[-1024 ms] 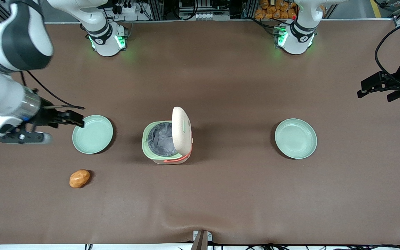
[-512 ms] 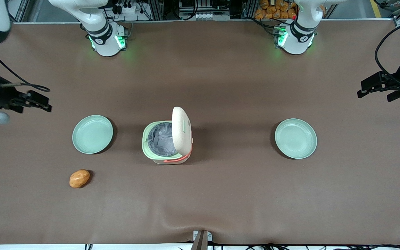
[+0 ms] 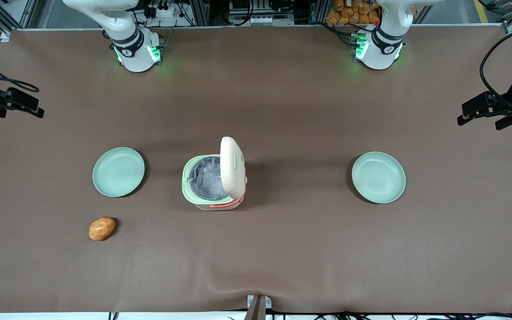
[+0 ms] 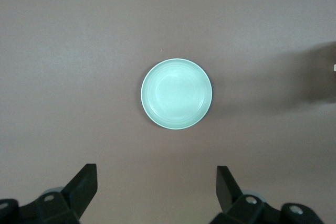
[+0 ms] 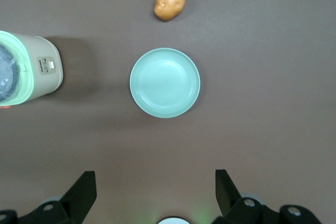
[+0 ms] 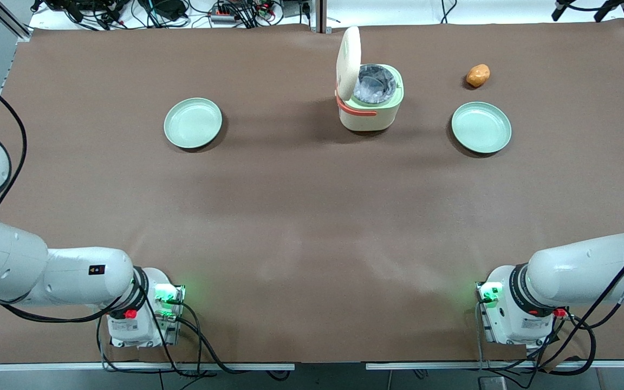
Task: Press rice cooker button with right arm
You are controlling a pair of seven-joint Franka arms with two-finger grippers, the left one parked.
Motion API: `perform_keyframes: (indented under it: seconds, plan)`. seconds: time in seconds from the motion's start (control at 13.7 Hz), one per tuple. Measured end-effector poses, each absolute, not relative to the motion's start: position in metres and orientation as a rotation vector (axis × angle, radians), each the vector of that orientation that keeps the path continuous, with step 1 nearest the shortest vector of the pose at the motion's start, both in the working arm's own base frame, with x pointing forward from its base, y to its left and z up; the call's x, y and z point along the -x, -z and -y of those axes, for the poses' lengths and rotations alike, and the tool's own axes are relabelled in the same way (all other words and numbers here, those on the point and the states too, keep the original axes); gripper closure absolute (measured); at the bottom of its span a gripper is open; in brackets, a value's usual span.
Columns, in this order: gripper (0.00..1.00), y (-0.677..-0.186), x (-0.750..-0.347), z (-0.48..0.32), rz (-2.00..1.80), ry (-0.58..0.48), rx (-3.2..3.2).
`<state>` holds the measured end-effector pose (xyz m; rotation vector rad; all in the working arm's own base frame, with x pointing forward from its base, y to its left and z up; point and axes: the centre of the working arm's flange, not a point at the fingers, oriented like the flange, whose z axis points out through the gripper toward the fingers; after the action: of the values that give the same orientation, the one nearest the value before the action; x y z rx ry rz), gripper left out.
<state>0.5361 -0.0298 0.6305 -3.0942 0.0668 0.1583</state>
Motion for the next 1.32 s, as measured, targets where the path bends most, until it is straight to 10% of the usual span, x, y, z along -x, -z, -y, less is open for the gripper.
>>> perform_keyframes:
  seconds: [1.32]
  plan:
    - [0.00, -0.673, -0.526, 0.024, -0.040, -0.076, 3.138]
